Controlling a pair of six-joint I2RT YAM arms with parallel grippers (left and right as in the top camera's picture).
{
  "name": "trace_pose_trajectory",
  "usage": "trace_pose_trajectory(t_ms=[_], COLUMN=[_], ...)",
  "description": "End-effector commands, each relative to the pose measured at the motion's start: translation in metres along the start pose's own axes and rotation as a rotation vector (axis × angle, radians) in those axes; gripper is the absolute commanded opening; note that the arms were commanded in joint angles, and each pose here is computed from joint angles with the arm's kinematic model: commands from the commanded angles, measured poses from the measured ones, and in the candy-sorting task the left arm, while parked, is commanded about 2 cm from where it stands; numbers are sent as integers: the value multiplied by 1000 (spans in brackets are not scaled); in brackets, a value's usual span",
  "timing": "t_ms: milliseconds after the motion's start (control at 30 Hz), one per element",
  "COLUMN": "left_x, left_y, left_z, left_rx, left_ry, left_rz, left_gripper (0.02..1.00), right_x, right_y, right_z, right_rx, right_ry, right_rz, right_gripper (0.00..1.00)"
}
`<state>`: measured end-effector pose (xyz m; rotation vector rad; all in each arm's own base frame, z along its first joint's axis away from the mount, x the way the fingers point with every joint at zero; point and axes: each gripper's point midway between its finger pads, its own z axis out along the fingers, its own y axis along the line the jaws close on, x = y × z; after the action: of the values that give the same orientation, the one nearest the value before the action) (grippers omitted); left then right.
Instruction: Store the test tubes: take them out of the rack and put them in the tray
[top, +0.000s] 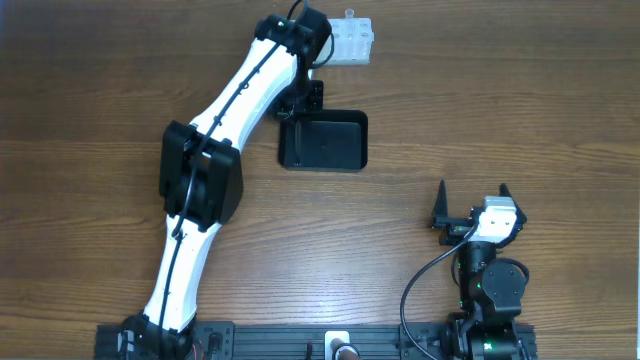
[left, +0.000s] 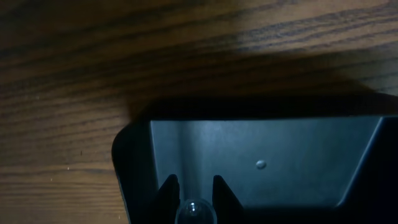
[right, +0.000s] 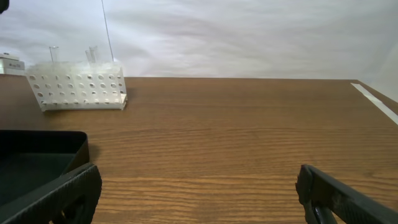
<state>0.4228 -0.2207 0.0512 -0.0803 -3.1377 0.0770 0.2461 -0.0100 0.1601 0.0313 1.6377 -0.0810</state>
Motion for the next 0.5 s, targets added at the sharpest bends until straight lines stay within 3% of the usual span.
trace_pose_trajectory(t_ms=[33,333,500], left_x=[-6,-14,-17], left_y=[4,4,4], left_z=[15,26,26], left_rx=[-21,-25,-27], left_ry=[7,-11,-26], left_rz=[11,11,12], left_gripper=[42,91,215], right_x=[1,1,1], right_y=[0,0,0], right_z=[0,0,0], right_rx=[-2,-2,-2], right_ry=[0,0,0], right_rz=[3,3,3], right_gripper=[993,993,993])
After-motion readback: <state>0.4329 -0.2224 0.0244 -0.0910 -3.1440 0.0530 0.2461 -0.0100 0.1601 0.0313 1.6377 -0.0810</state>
